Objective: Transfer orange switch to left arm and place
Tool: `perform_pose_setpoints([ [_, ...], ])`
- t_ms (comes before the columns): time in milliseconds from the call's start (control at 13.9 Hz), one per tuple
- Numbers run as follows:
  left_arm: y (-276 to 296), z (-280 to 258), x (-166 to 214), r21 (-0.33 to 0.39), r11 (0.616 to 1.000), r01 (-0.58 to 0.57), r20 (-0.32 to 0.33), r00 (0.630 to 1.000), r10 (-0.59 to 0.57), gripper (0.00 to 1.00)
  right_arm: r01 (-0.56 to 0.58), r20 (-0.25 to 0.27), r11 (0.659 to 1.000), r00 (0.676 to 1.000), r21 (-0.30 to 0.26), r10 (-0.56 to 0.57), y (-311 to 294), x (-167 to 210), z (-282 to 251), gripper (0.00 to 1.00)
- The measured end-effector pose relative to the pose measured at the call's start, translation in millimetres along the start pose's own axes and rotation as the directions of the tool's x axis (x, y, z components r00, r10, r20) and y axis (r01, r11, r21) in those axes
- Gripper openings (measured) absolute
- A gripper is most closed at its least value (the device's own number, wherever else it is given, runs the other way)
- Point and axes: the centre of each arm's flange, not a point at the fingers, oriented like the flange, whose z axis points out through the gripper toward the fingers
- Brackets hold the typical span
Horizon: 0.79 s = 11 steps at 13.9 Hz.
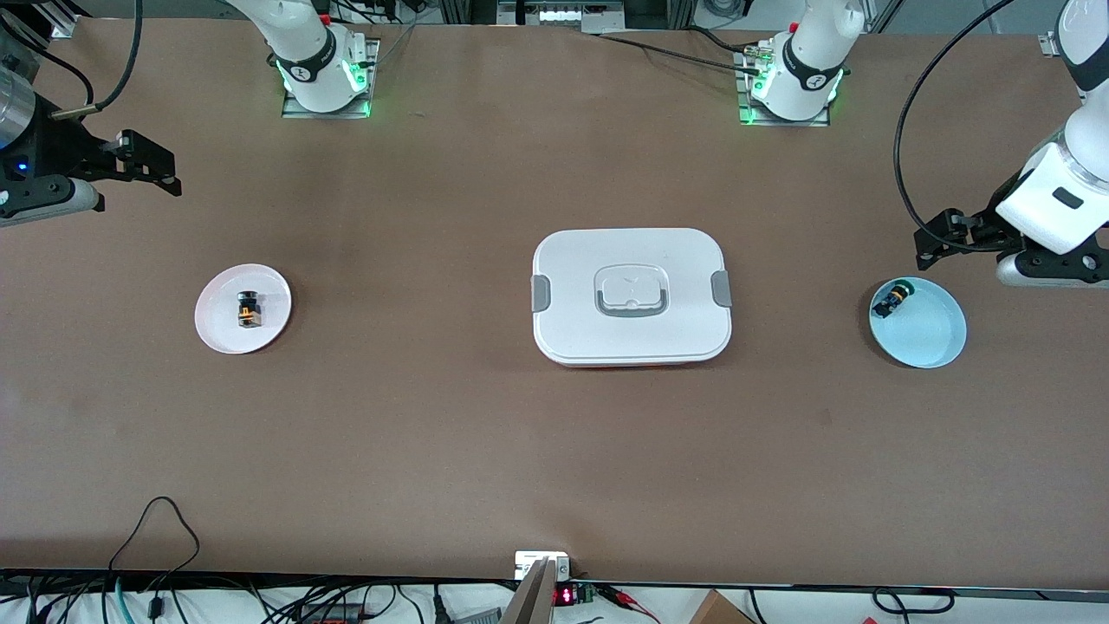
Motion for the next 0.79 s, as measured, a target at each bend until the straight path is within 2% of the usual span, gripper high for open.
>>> perform_pose_setpoints([
  [576, 0.0, 0.1, 0.0, 0.000, 1.000, 0.000, 0.000, 1.000, 0.000, 1.00, -0.003, -0.001, 1.000, 1.000, 0.000, 0.003, 1.6, 0.1, 0.5, 1.00],
  [792, 0.0, 0.1, 0.1, 0.000, 1.000, 0.000, 0.000, 1.000, 0.000, 1.00, -0.008, 0.018, 1.000, 1.000, 0.004, 0.008, 4.5, 0.0, 9.4, 1.00],
])
